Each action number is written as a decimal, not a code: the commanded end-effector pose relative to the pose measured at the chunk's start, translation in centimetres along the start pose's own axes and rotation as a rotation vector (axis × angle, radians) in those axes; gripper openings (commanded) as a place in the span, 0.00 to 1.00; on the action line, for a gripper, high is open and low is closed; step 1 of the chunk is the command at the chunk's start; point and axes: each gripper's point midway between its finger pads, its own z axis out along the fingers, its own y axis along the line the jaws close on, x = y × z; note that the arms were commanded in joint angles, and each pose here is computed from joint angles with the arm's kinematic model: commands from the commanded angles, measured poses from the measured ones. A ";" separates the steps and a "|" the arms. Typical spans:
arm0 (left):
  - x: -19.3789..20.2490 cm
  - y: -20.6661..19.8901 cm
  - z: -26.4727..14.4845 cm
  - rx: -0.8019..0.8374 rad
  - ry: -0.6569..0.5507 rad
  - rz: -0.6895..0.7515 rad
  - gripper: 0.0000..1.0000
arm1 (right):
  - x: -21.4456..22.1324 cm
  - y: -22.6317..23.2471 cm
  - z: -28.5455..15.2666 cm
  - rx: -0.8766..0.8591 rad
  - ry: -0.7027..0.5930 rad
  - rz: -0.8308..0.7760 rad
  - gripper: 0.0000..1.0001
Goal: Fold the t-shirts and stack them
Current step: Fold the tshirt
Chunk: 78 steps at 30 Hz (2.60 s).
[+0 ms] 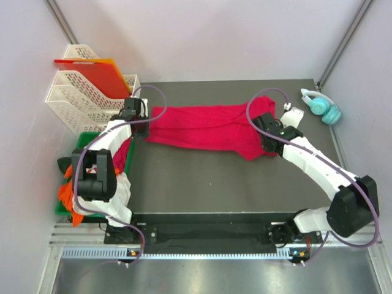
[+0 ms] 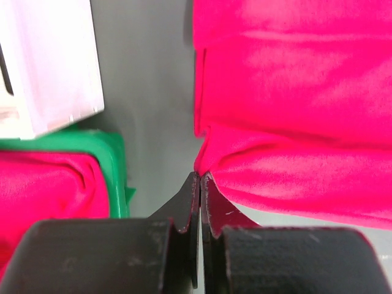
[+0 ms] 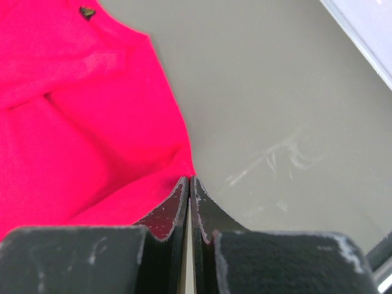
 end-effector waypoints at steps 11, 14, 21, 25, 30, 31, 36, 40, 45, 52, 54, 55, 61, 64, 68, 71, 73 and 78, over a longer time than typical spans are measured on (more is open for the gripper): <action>-4.9 0.9 3.3 -0.055 -0.053 -0.018 0.00 | -7.2 5.7 4.4 -0.032 -0.068 0.025 0.00; -5.9 0.9 3.8 -0.057 -0.065 -0.016 0.00 | -8.1 7.2 5.2 -0.037 -0.068 0.022 0.00; -8.3 1.1 4.7 -0.074 -0.091 -0.010 0.00 | -8.4 8.9 7.3 -0.027 -0.054 0.004 0.00; -9.1 1.1 5.2 -0.078 -0.096 -0.009 0.00 | -8.5 8.7 8.4 -0.016 -0.049 0.009 0.00; -9.6 1.1 6.3 -0.080 -0.090 -0.012 0.00 | -8.3 8.5 10.0 0.002 -0.035 0.005 0.00; -9.8 1.1 6.4 -0.081 -0.093 -0.013 0.00 | -8.5 8.5 10.2 0.002 -0.036 0.007 0.00; -9.9 1.1 7.4 -0.087 -0.083 -0.016 0.00 | -8.7 8.8 11.4 0.008 -0.033 -0.006 0.00; -10.7 1.1 7.8 -0.092 -0.095 -0.019 0.00 | -9.6 9.7 12.0 0.001 -0.040 -0.001 0.00; -11.2 1.1 8.5 -0.093 -0.106 -0.020 0.00 | -9.7 10.8 13.1 -0.004 -0.033 -0.011 0.00; -11.3 1.1 9.5 -0.097 -0.102 -0.020 0.00 | -8.9 11.4 14.8 0.008 -0.012 -0.025 0.00; -11.5 1.2 9.8 -0.100 -0.102 -0.015 0.00 | -8.6 11.2 15.3 0.016 -0.003 -0.028 0.00; -11.3 1.2 10.1 -0.100 -0.094 -0.013 0.00 | -8.4 11.2 15.6 0.019 0.001 -0.028 0.00; -11.5 1.0 11.3 -0.099 -0.082 -0.011 0.00 | -7.6 11.0 16.9 0.037 0.022 -0.036 0.00; -11.6 1.0 11.7 -0.101 -0.077 -0.011 0.00 | -7.4 10.9 17.5 0.043 0.028 -0.040 0.00; -12.0 1.0 12.0 -0.104 -0.082 -0.010 0.00 | -7.7 11.2 17.9 0.039 0.026 -0.044 0.00; -12.6 0.9 12.0 -0.102 -0.096 -0.013 0.00 | -8.1 11.8 18.0 0.026 0.020 -0.046 0.00; -12.6 0.9 12.1 -0.104 -0.093 -0.016 0.00 | -8.3 12.3 18.2 0.014 0.019 -0.043 0.00; -13.3 0.9 11.2 -0.108 -0.119 -0.025 0.38 | -8.7 14.1 18.3 -0.057 0.025 -0.038 0.25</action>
